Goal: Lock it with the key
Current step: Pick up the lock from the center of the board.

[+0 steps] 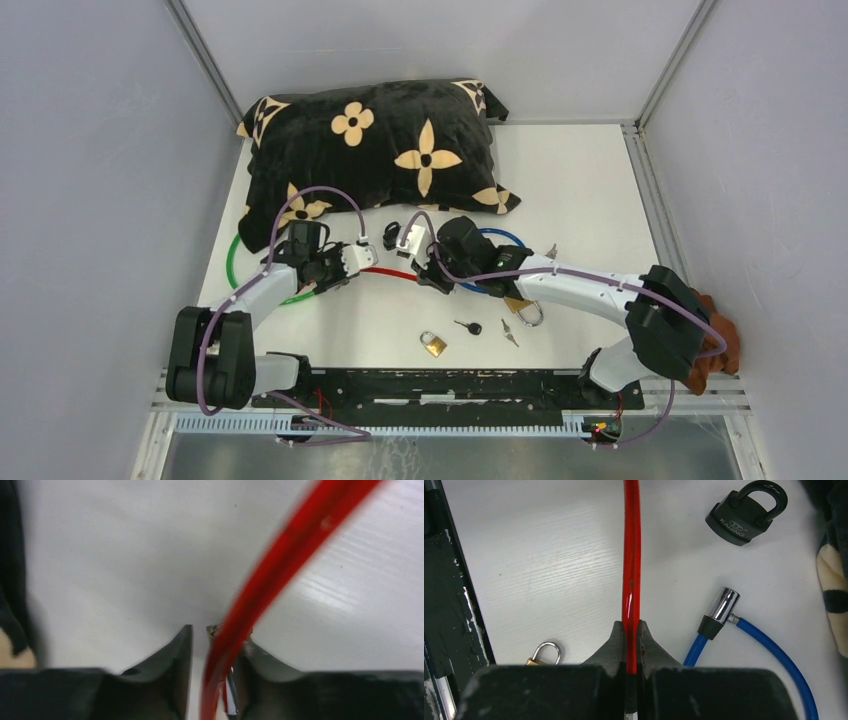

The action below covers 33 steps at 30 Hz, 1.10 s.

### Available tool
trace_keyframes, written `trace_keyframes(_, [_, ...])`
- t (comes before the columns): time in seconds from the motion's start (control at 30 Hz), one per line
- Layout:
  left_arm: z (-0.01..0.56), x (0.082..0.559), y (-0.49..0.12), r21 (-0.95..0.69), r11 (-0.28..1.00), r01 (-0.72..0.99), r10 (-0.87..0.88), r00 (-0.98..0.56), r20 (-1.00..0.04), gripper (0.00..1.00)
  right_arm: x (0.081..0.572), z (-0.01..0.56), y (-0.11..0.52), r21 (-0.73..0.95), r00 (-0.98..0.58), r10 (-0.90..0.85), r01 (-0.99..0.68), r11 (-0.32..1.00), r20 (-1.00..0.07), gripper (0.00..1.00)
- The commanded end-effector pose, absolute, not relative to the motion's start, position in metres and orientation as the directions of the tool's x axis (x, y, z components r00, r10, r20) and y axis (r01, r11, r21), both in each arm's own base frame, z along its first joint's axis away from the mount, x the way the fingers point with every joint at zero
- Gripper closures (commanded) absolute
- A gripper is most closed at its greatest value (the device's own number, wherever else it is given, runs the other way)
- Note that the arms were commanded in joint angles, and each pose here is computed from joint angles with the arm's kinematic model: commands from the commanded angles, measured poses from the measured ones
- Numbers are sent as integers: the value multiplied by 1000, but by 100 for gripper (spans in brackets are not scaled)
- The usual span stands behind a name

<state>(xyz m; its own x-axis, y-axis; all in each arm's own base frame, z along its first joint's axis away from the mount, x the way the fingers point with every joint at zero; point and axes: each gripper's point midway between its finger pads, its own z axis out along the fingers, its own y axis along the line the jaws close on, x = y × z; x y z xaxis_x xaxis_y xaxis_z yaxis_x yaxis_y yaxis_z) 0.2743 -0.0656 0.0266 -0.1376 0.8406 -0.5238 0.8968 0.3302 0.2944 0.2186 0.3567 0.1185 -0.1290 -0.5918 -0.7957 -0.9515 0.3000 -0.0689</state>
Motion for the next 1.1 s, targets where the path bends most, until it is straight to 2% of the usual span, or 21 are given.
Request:
trace_keyframes(0.0, [42, 297, -69, 418, 269, 868, 855, -15, -518, 86, 218, 150, 363, -100, -61, -514, -955, 280, -855, 100])
trace_keyframes(0.03, [49, 298, -70, 423, 272, 864, 851, -10, -526, 96, 218, 147, 362, -96, -67, -523, -955, 279, -850, 98])
trace_keyframes(0.07, [56, 297, -74, 423, 268, 866, 845, 0, -535, 98, 218, 143, 362, -83, -80, -534, -958, 274, -842, 85])
trace_keyframes(0.1, [64, 294, -79, 418, 247, 874, 841, 20, -541, 98, 218, 138, 362, -56, -102, -549, -963, 264, -830, 65])
trace_keyframes(0.2, [81, 285, -86, 417, 177, 891, 859, 67, -508, 98, 224, 137, 373, 15, -163, -559, -966, 260, -813, 23])
trace_keyframes(0.27, [83, 282, -83, 420, 161, 893, 884, 59, -464, 98, 226, 142, 383, 49, -181, -549, -968, 247, -816, 14])
trace_keyframes(0.33, [86, 282, -78, 436, 148, 888, 907, 53, -417, 98, 231, 144, 391, 84, -206, -542, -967, 242, -815, 13])
trace_keyframes(0.43, [99, 284, -76, 475, 159, 865, 915, 52, -399, 98, 242, 133, 395, 122, -261, -556, -954, 275, -789, 14])
trace_keyframes(0.5, [109, 282, -81, 495, 167, 853, 905, 66, -419, 98, 247, 124, 393, 162, -313, -558, -939, 304, -769, 19])
trace_keyframes(0.57, [114, 277, -86, 520, 138, 843, 897, 116, -426, 98, 248, 120, 390, 213, -364, -535, -922, 324, -763, 32])
trace_keyframes(0.63, [116, 272, -90, 538, 136, 832, 888, 139, -438, 98, 247, 121, 388, 233, -376, -520, -918, 320, -767, 48])
trace_keyframes(0.67, [118, 271, -93, 538, 151, 829, 883, 132, -451, 98, 244, 121, 387, 235, -371, -523, -922, 309, -767, 52])
trace_keyframes(0.7, [120, 271, -95, 534, 168, 829, 876, 123, -466, 98, 241, 120, 386, 239, -366, -529, -925, 295, -765, 52])
trace_keyframes(0.77, [126, 272, -100, 517, 211, 830, 860, 94, -501, 98, 235, 117, 384, 251, -365, -545, -928, 275, -755, 45])
trace_keyframes(0.8, [130, 274, -102, 513, 226, 828, 854, 85, -514, 98, 234, 115, 382, 254, -368, -552, -927, 275, -748, 44])
trace_keyframes(0.83, [134, 275, -104, 513, 240, 824, 847, 81, -525, 98, 234, 114, 380, 251, -371, -556, -926, 282, -744, 48])
trace_keyframes(0.9, [141, 276, -106, 519, 257, 815, 835, 82, -544, 98, 236, 113, 378, 237, -367, -563, -927, 292, -741, 60])
trace_keyframes(0.93, [144, 275, -108, 515, 265, 815, 826, 84, -557, 98, 237, 113, 377, 228, -364, -564, -927, 299, -741, 73])
trace_keyframes(1.03, [156, 269, -116, 488, 299, 820, 788, 76, -611, 98, 241, 120, 376, 200, -343, -565, -933, 300, -751, 98])
trace_keyframes(1.07, [163, 268, -119, 471, 328, 819, 765, 62, -641, 98, 243, 124, 375, 183, -330, -564, -936, 302, -757, 100])
